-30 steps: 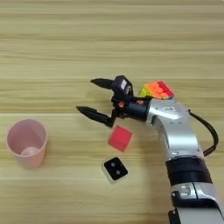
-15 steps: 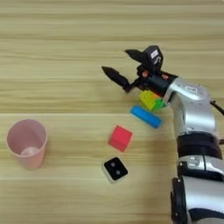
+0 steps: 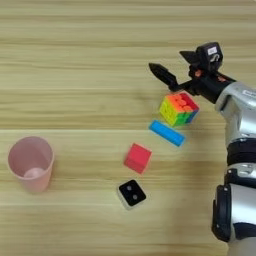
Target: Move the objects on the table
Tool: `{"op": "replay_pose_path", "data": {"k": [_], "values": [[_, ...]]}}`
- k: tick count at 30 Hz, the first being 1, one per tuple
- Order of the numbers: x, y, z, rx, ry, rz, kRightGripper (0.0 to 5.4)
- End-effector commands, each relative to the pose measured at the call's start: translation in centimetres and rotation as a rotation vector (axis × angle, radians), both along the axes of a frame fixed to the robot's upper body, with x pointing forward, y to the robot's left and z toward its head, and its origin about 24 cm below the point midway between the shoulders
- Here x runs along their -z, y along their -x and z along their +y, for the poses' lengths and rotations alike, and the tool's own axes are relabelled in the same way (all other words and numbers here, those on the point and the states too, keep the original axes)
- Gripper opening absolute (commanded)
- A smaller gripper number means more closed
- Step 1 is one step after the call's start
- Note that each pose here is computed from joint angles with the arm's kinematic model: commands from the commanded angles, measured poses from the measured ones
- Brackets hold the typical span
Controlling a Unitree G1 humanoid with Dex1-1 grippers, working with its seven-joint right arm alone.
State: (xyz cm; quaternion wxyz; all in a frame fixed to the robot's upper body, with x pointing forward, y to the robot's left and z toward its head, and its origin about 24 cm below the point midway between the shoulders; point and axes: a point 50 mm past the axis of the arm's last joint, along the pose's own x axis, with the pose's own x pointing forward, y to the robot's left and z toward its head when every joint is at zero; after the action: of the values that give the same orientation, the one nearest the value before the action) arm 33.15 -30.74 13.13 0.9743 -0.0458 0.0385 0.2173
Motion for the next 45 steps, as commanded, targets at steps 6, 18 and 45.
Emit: {"op": "replay_pose_path", "data": {"k": [6, 18, 45], "values": [[-3.4, -0.4, -1.6, 0.060, 0.095, -0.075, 5.38], [-1.6, -0.7, -2.1, 0.110, 0.103, -0.003, 5.38], [1.8, -0.6, -2.8, 0.203, 0.170, 0.112, 5.38]]}}
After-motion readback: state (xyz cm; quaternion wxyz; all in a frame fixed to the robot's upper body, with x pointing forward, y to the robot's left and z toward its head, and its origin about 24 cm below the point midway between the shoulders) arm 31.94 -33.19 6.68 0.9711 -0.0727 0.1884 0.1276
